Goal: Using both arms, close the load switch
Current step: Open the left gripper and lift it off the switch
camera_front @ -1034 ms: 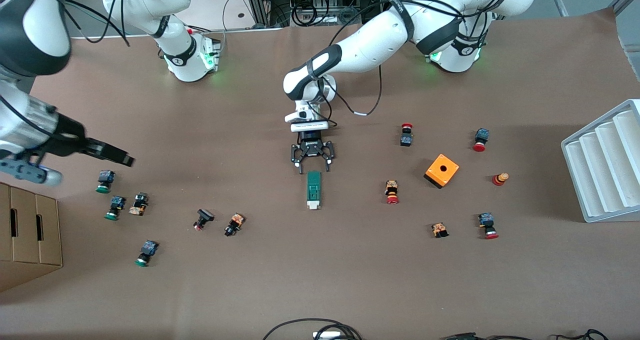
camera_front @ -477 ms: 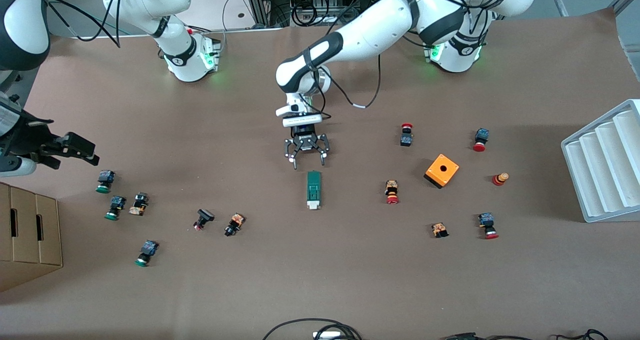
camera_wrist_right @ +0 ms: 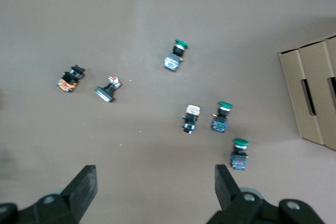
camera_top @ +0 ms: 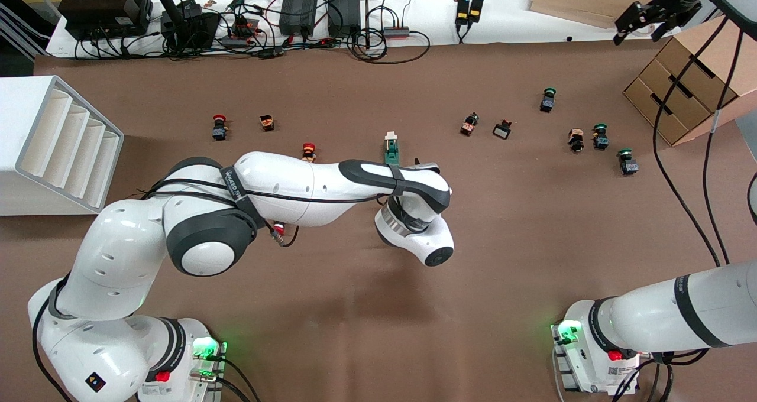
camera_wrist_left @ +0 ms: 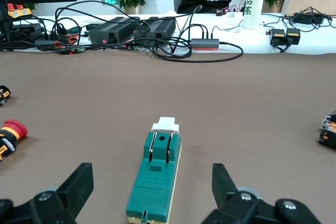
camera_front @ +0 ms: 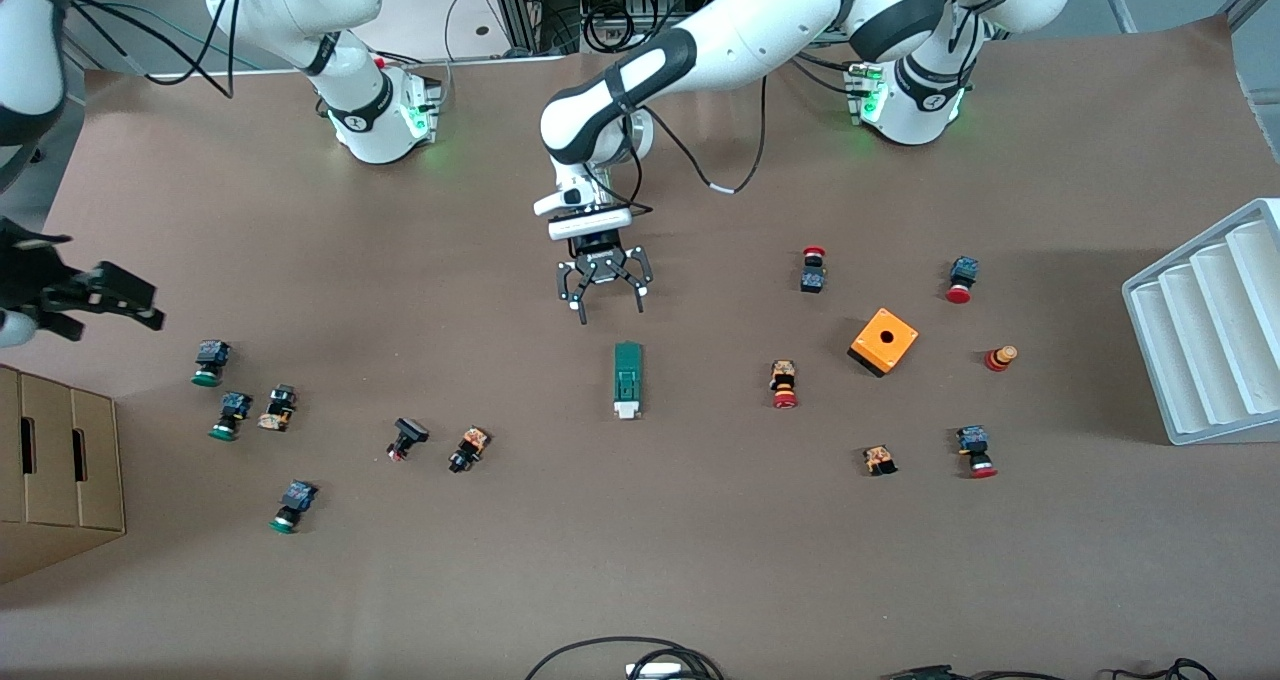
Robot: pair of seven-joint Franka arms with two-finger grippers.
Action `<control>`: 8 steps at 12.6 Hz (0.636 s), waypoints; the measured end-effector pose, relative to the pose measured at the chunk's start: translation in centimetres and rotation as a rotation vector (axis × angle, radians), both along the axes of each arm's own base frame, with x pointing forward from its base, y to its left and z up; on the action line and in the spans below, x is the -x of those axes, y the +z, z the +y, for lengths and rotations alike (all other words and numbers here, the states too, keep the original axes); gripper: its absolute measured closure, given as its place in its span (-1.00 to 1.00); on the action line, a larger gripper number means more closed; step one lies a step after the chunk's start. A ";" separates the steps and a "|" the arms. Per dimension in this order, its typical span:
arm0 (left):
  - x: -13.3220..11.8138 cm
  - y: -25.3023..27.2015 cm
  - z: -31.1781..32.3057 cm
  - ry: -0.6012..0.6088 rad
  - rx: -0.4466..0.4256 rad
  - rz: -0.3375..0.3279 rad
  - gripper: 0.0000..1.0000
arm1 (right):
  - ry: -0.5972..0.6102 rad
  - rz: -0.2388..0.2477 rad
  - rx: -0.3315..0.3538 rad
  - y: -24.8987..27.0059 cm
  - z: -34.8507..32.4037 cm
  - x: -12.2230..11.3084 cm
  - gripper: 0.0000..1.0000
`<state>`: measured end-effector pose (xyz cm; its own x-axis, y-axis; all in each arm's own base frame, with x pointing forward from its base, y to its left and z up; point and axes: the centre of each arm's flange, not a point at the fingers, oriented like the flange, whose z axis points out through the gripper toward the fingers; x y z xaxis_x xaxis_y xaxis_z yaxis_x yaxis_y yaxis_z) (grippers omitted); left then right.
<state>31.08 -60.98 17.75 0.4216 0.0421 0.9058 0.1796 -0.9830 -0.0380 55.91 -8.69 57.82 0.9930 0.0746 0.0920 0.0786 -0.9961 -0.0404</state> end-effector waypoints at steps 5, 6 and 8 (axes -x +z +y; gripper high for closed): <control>-0.1 4.3 -0.3 0.002 -0.078 0.097 -1.00 | -0.003 0.006 0.000 -0.4 -1.5 0.2 -1.00; -0.1 5.3 -0.4 -0.009 -0.087 0.117 -1.00 | -0.013 0.006 -0.001 -0.4 -2.0 0.3 -1.00; -0.5 7.3 -0.5 -0.018 -0.088 0.140 -1.00 | -0.026 0.005 -0.005 -0.4 -2.7 0.4 -1.00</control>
<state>31.57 -61.45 25.10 0.5439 -0.0436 0.8380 0.1492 -0.9777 -0.1477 55.50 -11.41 57.40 0.9950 0.0481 0.0870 0.0523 -0.9976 -0.0460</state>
